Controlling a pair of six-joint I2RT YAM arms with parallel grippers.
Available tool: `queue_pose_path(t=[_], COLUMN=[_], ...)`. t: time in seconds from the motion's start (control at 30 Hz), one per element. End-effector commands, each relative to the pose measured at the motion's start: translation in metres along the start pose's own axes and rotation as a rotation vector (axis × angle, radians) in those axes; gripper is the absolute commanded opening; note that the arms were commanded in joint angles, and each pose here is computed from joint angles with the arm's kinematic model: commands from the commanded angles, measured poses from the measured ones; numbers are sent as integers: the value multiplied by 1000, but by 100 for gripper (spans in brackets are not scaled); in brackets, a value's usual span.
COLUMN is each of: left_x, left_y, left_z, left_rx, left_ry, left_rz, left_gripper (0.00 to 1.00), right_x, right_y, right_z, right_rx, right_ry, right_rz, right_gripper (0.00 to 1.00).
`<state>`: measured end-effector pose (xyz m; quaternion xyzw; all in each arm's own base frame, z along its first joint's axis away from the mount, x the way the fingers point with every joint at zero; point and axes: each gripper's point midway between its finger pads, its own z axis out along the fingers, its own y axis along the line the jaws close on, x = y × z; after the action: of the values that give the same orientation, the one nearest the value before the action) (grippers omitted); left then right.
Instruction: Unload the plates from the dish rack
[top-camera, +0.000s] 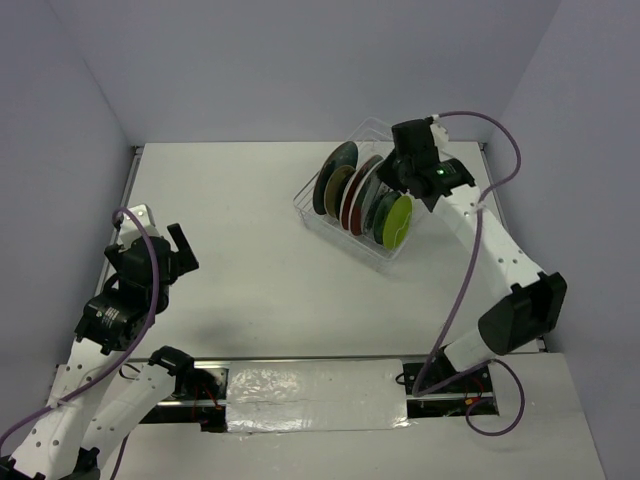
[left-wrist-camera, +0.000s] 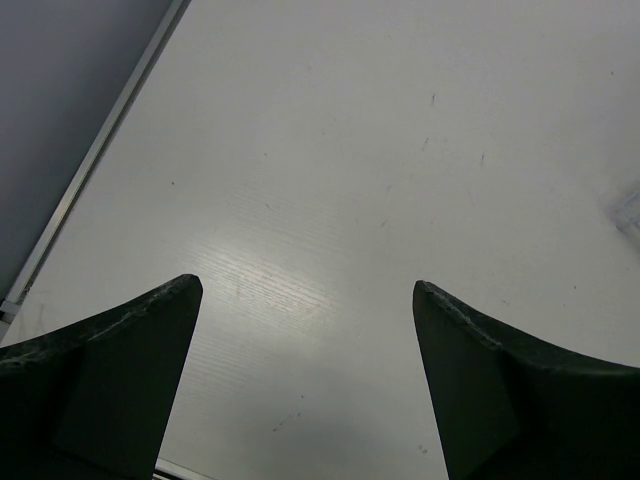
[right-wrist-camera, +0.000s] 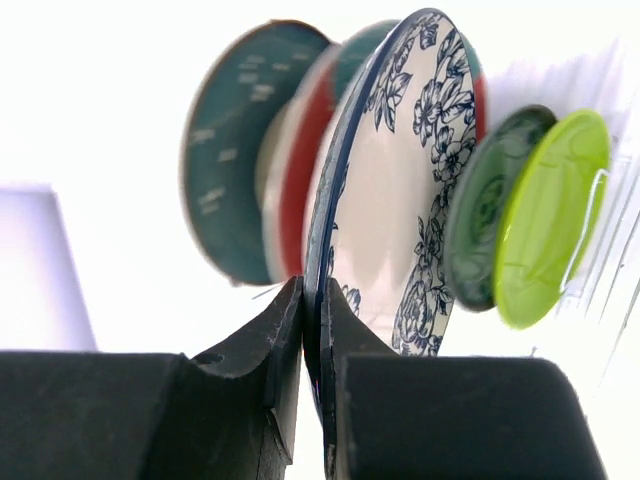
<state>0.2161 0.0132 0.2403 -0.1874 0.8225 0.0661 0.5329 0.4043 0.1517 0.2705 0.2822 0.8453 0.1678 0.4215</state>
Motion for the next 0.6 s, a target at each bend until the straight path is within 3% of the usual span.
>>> queue_pose_path(t=[0.0, 0.23, 0.3, 0.33, 0.37, 0.47, 0.53, 0.57], left_x=[-9, -19, -24, -42, -52, -102, -137, -149], left_y=[-1, -2, -8, -24, -32, -61, -80, -84], left_z=[0, -6, -14, -26, -34, -71, -100, -109], left_rx=[3, 7, 40, 117, 166, 334, 449, 469], left_ry=[-34, -47, -15, -10, -6, -20, -13, -7], left_rz=[-18, -36, -60, -108, -131, -252, -312, -364], left_gripper=[100, 99, 100, 100, 99, 100, 99, 100], right_x=[-73, -93, -78, -65, -58, -10, -5, 37], right_y=[54, 90, 119, 133, 138, 142, 124, 119], right_z=[-95, -191, -230, -253, -259, -264, -242, -237], right_rx=[-261, -550, -771, -892, -913, -880, -631, -587], right_ry=[-202, -230, -174, -140, -134, -85, -168, -165], right_rz=[54, -42, -205, -376, -470, -887, -1100, -1322], right_gripper=[0, 0, 0, 0, 0, 0, 0, 0])
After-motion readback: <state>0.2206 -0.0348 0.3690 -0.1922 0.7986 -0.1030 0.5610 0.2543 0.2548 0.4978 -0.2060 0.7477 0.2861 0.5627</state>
